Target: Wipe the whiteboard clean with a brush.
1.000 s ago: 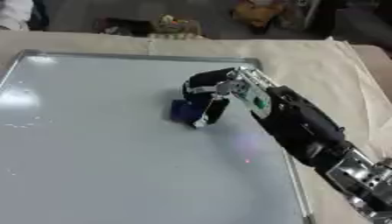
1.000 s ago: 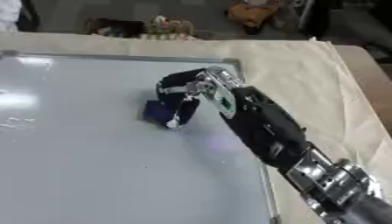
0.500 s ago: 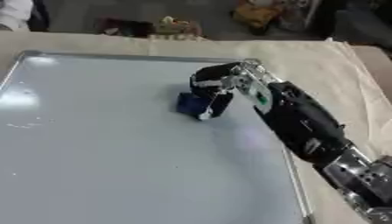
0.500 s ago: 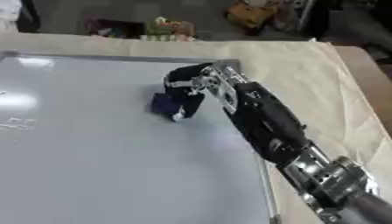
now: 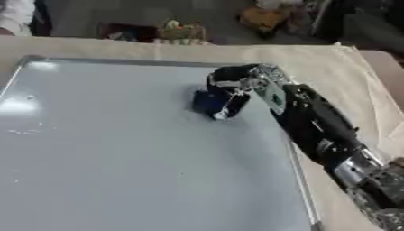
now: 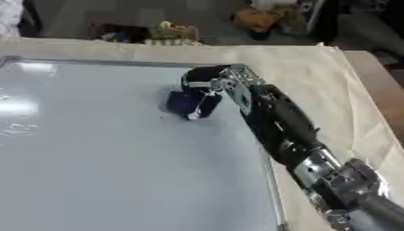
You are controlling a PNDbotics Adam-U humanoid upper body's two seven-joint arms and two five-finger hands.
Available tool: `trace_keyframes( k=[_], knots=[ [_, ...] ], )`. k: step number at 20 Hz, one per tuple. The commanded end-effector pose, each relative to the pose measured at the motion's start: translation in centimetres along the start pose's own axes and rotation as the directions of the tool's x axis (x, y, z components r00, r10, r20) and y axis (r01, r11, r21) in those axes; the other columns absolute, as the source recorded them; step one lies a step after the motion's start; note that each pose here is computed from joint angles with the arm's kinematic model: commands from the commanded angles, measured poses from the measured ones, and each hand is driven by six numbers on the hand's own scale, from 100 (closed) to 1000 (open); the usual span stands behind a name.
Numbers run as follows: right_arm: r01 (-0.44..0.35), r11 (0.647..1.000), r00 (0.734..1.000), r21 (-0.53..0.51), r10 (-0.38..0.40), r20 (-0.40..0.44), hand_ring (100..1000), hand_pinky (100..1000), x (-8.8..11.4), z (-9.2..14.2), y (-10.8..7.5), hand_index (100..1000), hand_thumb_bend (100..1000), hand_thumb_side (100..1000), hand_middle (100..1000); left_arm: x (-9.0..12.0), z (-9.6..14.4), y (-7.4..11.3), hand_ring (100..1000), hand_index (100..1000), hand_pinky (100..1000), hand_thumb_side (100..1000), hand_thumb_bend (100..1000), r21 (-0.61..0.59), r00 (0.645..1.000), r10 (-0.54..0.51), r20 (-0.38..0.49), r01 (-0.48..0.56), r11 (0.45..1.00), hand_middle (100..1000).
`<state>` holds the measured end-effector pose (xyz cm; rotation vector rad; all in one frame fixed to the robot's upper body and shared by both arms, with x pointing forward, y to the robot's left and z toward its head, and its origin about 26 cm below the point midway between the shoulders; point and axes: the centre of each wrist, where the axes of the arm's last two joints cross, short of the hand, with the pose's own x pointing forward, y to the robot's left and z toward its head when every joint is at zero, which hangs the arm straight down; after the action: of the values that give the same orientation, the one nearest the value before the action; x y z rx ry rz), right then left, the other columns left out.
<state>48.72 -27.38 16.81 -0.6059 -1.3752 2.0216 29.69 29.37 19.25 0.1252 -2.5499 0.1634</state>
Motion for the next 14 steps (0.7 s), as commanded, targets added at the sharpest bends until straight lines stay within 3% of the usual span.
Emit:
trace_keyframes(
  k=[1,6,14],
  knots=[
    [-0.149,0.954,0.988,0.261,0.135,0.073,302,225,0.2,-0.4,2.0,186,100,254,100,0.7,-0.6,0.1,399,496,344,861,100,-0.012,1.000,-0.006,0.030,0.006,1.000,457],
    [-0.175,0.947,0.976,0.270,0.130,0.175,292,225,1.8,-1.3,0.9,186,100,255,100,0.7,-0.7,0.1,399,496,345,861,100,-0.011,1.000,-0.005,0.029,0.005,1.000,457],
    [-0.155,0.946,0.963,0.284,0.081,0.255,281,225,3.8,-2.3,-0.3,187,100,248,100,0.8,-0.7,0.1,402,498,348,861,100,-0.010,1.000,0.001,0.025,0.000,1.000,458]
  ],
)
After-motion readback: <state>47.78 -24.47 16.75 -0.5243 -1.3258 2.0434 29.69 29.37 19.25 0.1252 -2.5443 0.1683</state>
